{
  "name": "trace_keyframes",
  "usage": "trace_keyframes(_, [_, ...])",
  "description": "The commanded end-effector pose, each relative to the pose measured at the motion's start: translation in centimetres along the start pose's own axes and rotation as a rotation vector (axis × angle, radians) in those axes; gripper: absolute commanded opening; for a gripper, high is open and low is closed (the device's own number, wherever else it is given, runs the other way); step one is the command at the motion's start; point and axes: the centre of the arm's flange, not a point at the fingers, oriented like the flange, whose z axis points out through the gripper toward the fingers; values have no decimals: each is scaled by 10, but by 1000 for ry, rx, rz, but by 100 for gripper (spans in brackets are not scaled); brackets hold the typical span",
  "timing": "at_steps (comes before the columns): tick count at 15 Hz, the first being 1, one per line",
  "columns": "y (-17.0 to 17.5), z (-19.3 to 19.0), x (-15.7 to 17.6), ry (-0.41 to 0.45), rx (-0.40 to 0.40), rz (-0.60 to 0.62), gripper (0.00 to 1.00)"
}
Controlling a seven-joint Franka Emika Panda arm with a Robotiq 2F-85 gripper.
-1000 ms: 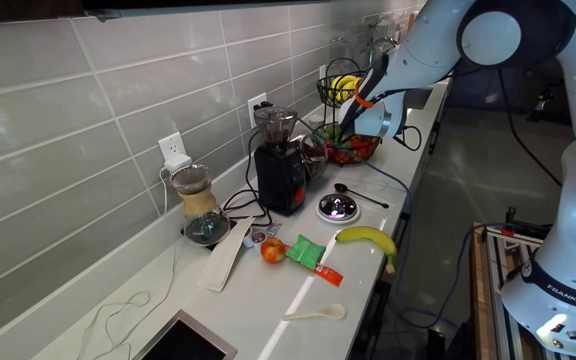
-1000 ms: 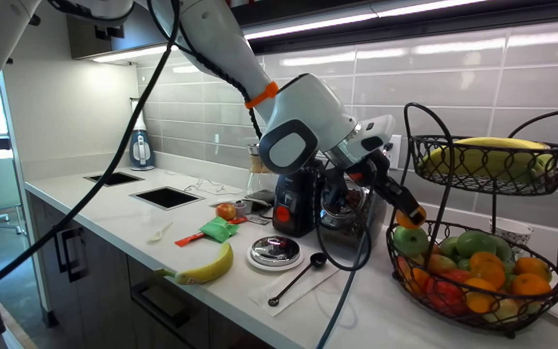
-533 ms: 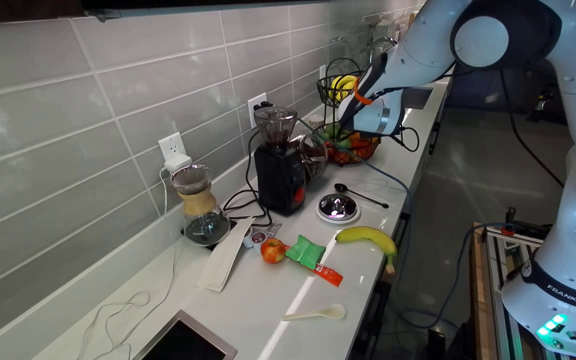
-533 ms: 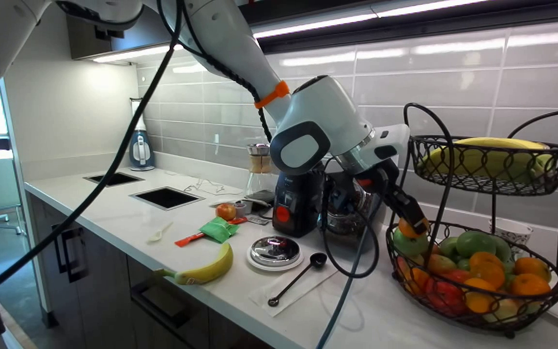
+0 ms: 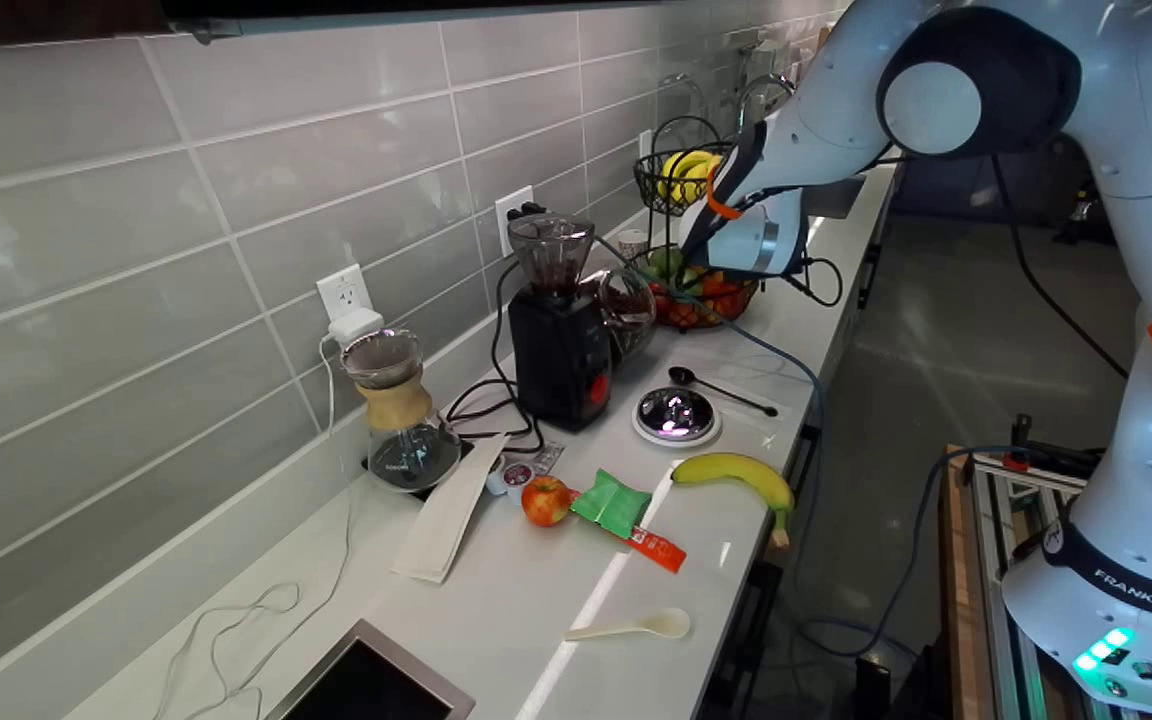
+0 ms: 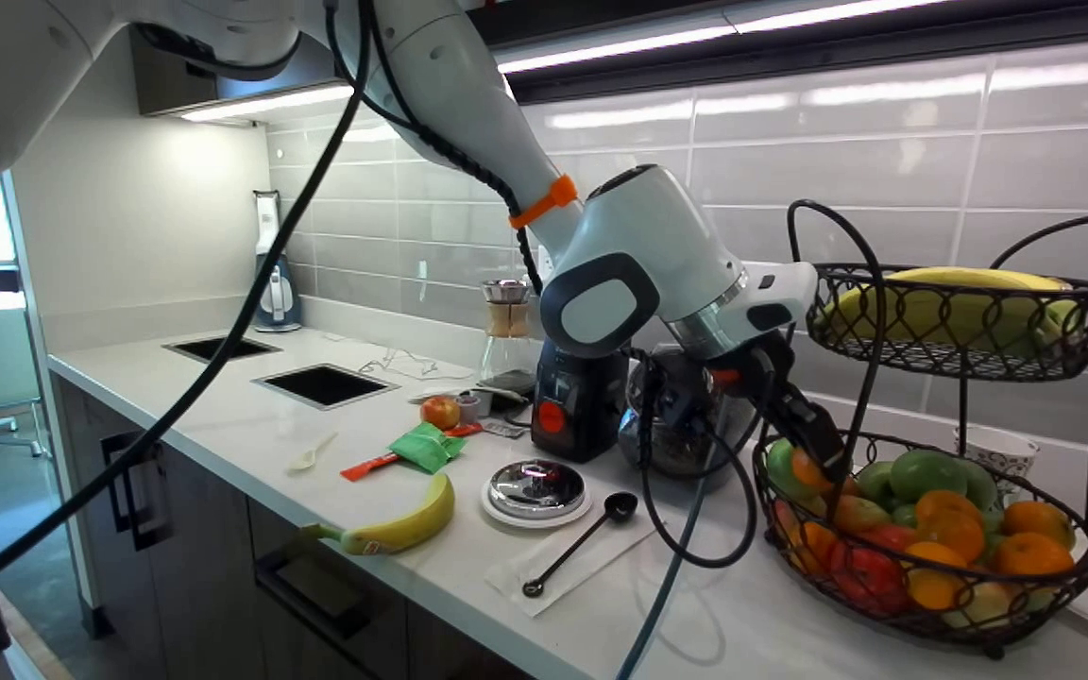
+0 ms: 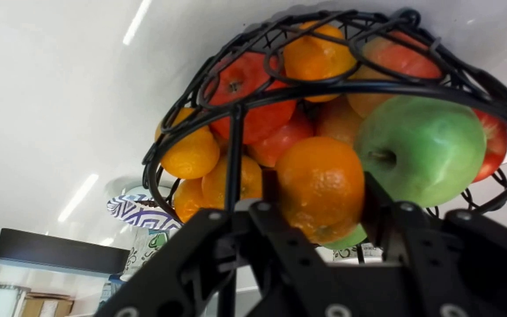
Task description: Put one orange from the counter in the bottom basket.
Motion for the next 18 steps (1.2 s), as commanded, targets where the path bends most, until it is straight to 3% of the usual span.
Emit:
trace_keyframes(1, [-2,15,4,-20,-7,-1,21])
trace_keyframes(4, [-4,18,3,-20,-8,-7,23])
trace_keyframes(8, [-8,23,1,-21,9,0,19])
trace_keyframes(9, [-10,26,-1,-29,14,1,24])
trace_keyframes(10, [-12,29,-1,-32,16,-1,69])
trace_keyframes(11, [-13,30,-2,-36,19,-1,70])
trace_keyframes(15, [-19,17,1,-35,40,24,97])
trace_keyframes(18, [-18,-1,9,-10,49,41,100])
